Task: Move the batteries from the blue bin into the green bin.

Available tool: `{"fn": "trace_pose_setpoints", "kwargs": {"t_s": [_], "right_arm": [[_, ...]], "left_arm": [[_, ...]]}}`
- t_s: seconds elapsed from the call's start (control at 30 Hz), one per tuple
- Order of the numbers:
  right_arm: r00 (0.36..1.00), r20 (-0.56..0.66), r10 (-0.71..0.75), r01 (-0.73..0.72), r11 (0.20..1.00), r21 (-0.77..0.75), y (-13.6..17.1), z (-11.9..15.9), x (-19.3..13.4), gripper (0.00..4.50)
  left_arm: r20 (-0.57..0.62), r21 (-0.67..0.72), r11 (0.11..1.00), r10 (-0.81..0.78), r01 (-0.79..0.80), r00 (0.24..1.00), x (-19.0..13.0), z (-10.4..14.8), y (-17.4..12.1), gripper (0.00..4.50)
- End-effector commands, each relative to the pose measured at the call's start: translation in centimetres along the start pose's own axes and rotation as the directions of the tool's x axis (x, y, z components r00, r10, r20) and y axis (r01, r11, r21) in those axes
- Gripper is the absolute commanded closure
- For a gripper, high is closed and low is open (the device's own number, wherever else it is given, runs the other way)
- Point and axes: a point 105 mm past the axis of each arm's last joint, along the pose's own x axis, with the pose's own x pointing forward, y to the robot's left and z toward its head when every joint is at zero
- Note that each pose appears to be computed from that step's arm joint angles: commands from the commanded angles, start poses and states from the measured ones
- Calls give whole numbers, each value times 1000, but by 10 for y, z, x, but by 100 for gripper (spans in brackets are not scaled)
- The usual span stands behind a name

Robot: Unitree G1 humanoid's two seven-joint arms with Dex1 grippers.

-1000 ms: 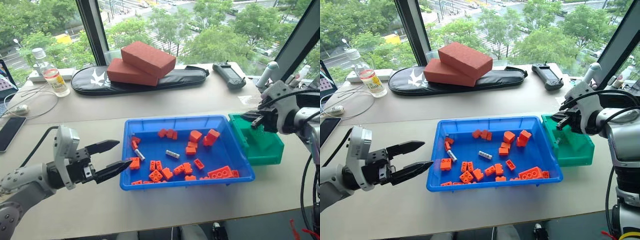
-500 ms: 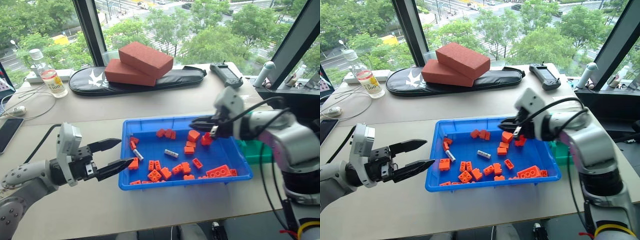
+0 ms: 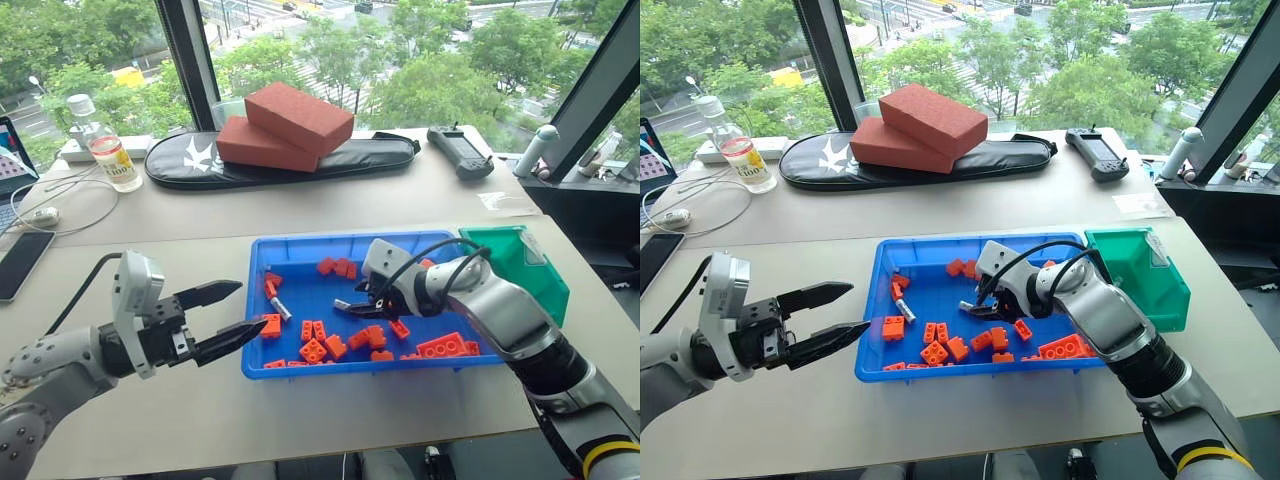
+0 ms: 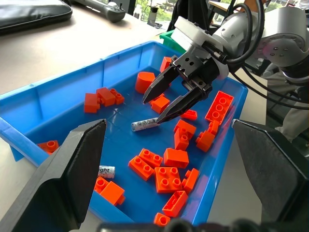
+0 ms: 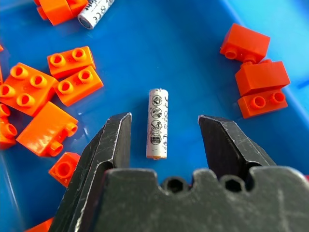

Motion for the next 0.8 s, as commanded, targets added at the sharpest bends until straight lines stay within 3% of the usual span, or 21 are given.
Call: {"fn": "trace_pose_setpoints", "kwargs": {"t_s": [0.03, 0.07, 0.17, 0.33, 0.43, 0.53, 0.6, 0.7, 0.8], "right_arm": [[1000, 3, 17, -16, 999, -43, 6, 2, 8, 188], [1000, 0, 23, -23, 999, -43, 7, 2, 10, 188], [1000, -9, 28, -28, 999, -39, 9, -1, 13, 256], [1000, -17, 20, -20, 999, -29, 8, -4, 14, 423], [1000, 19, -2, 2, 1000, -12, 2, 1, 8, 423], [963, 263, -58, 42, 997, 67, -16, 37, -27, 423], [896, 374, -239, 188, 968, 167, -54, 49, -66, 423], [798, 314, -515, 411, 845, 342, -106, 20, -121, 423], [783, 149, -604, 530, 773, 349, -118, -22, -143, 423]], "left_arm": [[29, 38, 999, -8, 7, 1000, -1, 10, -5, 0], [28, 38, 999, -7, 6, 1000, -1, 10, -4, 0], [25, 38, 999, -8, 7, 1000, -1, 9, -4, 0], [24, 39, 999, -11, 10, 1000, -1, 9, -3, 0], [23, 39, 999, -13, 12, 1000, -1, 9, -3, 0], [24, 40, 999, -15, 14, 1000, -1, 9, -2, 0], [23, 41, 999, -15, 15, 1000, -1, 9, -1, 0], [20, 42, 999, -22, 21, 1000, -1, 9, 0, 0], [17, 43, 999, -30, 30, 999, 0, 8, 1, 0]]}}
